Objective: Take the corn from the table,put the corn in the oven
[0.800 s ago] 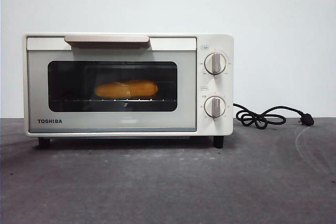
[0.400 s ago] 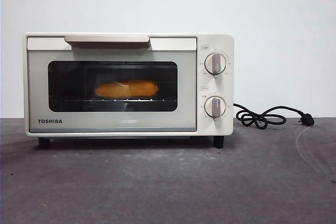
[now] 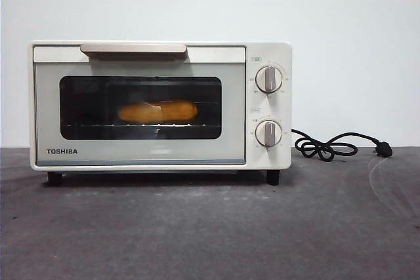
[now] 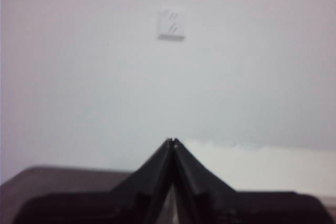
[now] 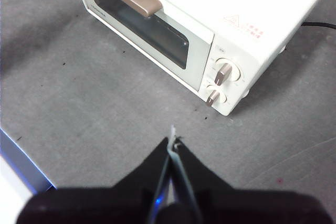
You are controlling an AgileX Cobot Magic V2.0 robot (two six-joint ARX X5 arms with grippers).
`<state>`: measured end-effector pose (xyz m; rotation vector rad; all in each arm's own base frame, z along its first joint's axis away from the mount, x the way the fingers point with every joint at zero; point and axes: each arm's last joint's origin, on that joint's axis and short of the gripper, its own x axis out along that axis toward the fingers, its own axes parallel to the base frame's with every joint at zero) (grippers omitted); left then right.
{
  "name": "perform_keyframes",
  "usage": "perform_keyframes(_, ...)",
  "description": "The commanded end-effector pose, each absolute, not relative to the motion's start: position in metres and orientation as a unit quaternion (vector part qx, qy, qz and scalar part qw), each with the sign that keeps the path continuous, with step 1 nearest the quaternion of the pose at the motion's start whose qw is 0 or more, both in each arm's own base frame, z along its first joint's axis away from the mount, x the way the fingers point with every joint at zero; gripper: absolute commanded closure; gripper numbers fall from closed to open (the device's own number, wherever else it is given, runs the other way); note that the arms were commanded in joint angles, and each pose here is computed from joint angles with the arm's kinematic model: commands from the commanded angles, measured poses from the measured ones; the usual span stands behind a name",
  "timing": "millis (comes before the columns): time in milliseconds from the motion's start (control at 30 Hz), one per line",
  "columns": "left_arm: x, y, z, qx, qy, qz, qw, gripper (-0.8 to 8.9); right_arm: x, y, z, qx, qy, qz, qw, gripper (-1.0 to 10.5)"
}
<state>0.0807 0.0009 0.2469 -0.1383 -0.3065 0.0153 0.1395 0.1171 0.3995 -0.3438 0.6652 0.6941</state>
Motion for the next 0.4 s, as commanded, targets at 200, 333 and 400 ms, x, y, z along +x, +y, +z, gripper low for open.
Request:
perform_keyframes(200,0.092,0.002,0.2,-0.065,-0.117,0.028,0.991,8.17,0.14,0.118,0.4,-0.165,0.315,0.332,0.873,9.5)
perform_keyframes(333,0.095,0.002,0.187,-0.063,-0.099,0.03,0.993,8.17,0.14,0.117,0.4,-0.167,0.315,0.328,0.875,9.5)
perform_keyframes(400,0.096,0.001,0.181,-0.059,-0.078,0.031,0.995,8.17,0.141,0.117,0.4,-0.168,0.315,0.325,0.876,9.5)
